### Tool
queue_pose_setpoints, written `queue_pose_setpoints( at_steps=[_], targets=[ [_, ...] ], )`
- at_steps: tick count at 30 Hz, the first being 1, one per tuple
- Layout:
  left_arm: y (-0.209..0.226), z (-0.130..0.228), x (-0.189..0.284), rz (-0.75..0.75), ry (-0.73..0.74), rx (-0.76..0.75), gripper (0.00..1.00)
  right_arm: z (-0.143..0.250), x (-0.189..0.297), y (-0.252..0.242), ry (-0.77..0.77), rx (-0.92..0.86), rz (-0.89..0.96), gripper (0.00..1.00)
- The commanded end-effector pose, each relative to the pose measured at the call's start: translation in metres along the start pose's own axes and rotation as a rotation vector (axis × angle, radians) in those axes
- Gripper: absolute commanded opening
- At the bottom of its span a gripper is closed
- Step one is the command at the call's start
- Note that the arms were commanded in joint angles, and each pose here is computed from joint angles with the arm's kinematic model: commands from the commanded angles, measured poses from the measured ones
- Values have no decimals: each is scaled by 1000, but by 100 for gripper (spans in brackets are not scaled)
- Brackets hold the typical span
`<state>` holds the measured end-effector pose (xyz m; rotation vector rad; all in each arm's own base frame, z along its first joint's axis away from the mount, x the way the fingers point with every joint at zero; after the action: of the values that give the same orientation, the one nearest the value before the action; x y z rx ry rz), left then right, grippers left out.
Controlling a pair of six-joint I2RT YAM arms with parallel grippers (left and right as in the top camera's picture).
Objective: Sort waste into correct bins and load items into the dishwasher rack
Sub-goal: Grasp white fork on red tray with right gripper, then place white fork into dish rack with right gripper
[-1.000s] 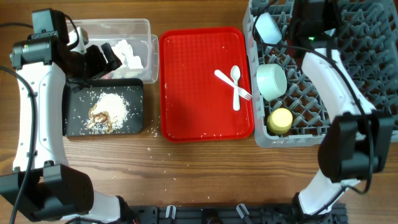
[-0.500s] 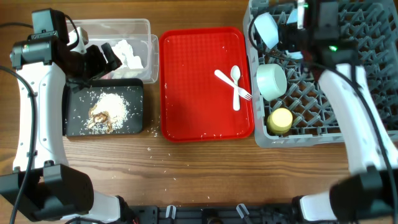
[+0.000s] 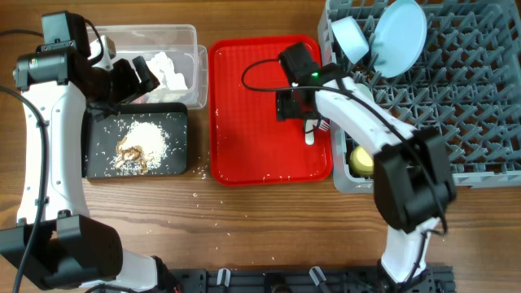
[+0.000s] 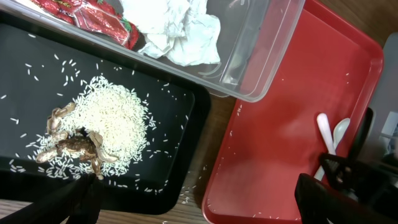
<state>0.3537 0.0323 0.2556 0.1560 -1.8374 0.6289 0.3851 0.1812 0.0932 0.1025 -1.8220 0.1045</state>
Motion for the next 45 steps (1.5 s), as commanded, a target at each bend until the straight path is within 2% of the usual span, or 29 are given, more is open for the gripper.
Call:
queue_pose_setpoints(
  at_steps=[1,5,7,10,15,19,24,26,29,31,34,37,45],
  targets=[
    [-2,-3,8,4,-29,-10,100,3,-27,-8,23,9,90,79],
    [-1,-3,8,4,-28,-10,100,2,-42,-13,22,8,139,77],
    [-1,-3,8,4,-28,-10,100,5,-45,-12,42,13,124,68],
    [-2,-3,8,4,-29,-10,100,9,-45,-8,70,63,84,45],
    [-2,-3,8,4,-29,-10,100,17,-38,-11,119,69,97,40],
    [-2,-3,8,4,-29,-10,100,17,-14,-13,115,69,95,38],
    [-1,-3,8,4,-28,-10,100,16,6,-12,92,63,64,15],
    [-2,-3,8,4,-29,-10,100,17,5,-12,97,63,61,13],
    [-2,-3,8,4,-29,-10,100,17,5,-12,98,64,58,12],
    [-1,-3,8,4,-28,-10,100,12,5,-10,71,61,50,25],
    [-2,-3,8,4,-29,-10,100,-5,0,-4,-17,164,23,28],
    [-1,-3,8,4,-28,-10,100,-7,-14,-2,-20,259,23,29],
    [-1,-3,8,4,-28,-10,100,5,-48,4,50,299,-14,29]
  ],
)
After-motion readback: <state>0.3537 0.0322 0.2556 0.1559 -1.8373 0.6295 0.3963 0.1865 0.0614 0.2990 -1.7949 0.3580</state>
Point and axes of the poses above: each gripper's point midway between its finger pads, its own x axis back along the fingers, its own y axis along the line the jaws close on, z = x × y, the point moved 6 cm from there along x, back along the fingers, and after that the axes turned 4 degrees about x, right-handed, at the moved point
